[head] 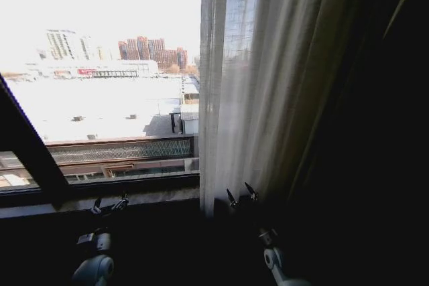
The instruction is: Open the curtains by pulling them apart, changing their state from closed to fully open.
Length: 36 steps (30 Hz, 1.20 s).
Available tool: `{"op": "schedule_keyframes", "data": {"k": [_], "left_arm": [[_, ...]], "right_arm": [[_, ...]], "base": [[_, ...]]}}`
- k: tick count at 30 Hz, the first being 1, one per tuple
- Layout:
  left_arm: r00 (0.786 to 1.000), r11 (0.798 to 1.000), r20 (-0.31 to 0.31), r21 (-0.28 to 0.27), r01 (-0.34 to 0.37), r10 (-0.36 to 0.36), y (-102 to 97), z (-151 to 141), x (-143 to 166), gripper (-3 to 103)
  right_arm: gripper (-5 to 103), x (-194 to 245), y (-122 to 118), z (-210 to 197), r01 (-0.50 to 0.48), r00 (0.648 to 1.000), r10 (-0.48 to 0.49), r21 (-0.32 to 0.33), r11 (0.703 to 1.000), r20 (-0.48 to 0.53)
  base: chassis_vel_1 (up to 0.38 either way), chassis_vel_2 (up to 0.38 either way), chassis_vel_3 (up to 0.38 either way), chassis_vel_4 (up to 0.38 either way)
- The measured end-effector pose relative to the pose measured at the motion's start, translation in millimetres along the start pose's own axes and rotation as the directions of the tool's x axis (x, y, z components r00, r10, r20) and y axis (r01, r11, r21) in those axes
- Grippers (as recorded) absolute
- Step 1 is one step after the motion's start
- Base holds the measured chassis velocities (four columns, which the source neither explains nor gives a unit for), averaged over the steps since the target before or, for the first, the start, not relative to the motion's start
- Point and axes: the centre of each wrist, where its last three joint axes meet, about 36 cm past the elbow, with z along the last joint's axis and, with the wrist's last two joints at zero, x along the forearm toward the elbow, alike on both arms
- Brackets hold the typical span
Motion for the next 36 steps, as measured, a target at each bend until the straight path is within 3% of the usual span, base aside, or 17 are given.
{"op": "schedule_keyframes", "data": {"k": [9, 17, 26, 36], "left_arm": [[1.000, 1.000, 0.000, 0.000, 0.000, 0.000, 0.2, 0, 0, 100], [1.000, 1.000, 0.000, 0.000, 0.001, -0.001, 0.2, 0, 0, 100], [1.000, 1.000, 0.000, 0.000, 0.001, -0.001, 0.2, 0, 0, 100], [1.000, 1.000, 0.000, 0.000, 0.001, -0.001, 0.2, 0, 0, 100]], "right_arm": [[100, -14, 27, -11, 0.034, 0.999, -0.034, 0.018, 0.999, 0.006], [100, -35, 23, -6, 0.016, 1.000, -0.016, 0.029, 0.999, 0.013], [100, -61, 52, -5, 0.067, 0.998, -0.066, -0.025, 0.997, 0.020], [100, -107, 52, 7, 0.088, 0.996, -0.088, -0.022, 0.996, 0.013]], "base": [[-0.010, 0.001, 0.011, -0.004], [0.000, 0.000, 0.000, 0.000], [0.000, 0.000, 0.000, 0.000], [0.000, 0.000, 0.000, 0.000]]}}
